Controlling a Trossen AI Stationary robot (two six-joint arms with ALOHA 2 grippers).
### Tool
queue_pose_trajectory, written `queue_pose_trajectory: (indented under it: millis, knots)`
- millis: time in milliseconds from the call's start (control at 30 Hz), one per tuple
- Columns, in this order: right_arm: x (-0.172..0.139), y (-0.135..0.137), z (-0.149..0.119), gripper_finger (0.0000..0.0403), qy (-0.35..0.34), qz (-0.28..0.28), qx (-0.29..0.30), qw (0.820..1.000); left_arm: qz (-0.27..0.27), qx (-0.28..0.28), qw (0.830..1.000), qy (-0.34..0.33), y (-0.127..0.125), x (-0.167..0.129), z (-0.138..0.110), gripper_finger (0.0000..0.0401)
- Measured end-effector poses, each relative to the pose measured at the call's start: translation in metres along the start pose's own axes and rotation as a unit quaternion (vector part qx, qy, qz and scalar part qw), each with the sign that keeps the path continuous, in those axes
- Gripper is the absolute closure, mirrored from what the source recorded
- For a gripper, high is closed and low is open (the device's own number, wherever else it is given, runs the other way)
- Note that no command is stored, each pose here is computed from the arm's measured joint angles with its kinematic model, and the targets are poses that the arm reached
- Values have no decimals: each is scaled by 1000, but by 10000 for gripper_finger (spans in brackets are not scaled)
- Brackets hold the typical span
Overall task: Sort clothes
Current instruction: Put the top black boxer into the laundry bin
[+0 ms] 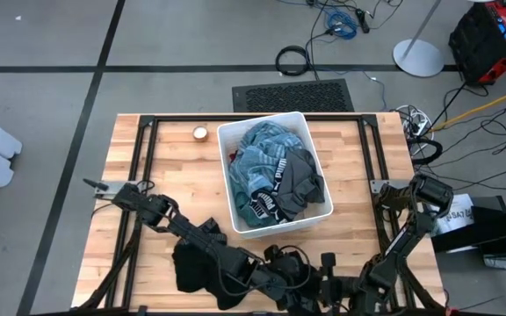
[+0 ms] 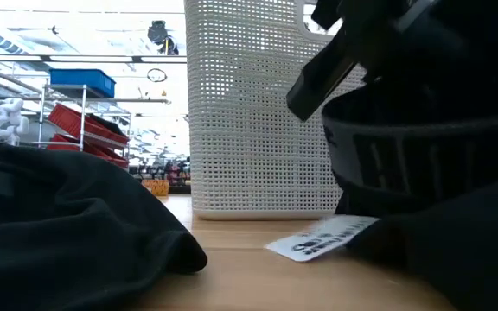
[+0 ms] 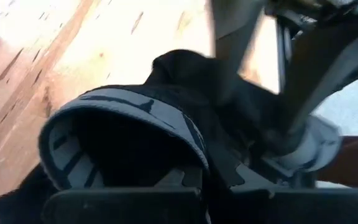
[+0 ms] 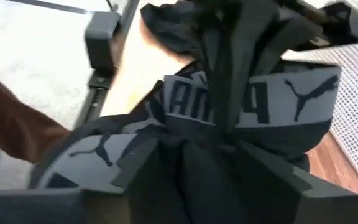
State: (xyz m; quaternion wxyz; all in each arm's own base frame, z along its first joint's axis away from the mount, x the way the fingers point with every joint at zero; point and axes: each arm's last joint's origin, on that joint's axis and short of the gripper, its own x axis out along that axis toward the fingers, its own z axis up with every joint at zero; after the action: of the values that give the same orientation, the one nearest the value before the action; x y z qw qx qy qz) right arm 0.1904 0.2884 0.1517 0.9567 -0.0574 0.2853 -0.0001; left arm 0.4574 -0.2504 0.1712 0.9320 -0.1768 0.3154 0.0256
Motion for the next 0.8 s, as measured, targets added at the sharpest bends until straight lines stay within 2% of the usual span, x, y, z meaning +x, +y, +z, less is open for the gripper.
queue_pose_trajectory:
  millis: [167,367,567,700,800]
  knots:
    - [16,-9,2,175,10,-25,0,1000,-26,-5,1000,-4,-4,-1,2,401]
    - [25,-17,7,174,13,-36,-6,999,-27,-3,1000,0,-5,-1,0,401]
    - [38,-26,11,176,52,-4,7,999,-32,1,999,1,-6,-1,0,398]
    - [40,-28,12,191,60,3,18,998,-46,22,999,-15,-8,-2,4,376]
    - [41,-28,12,223,62,3,18,998,-55,39,997,-24,-10,-2,6,352]
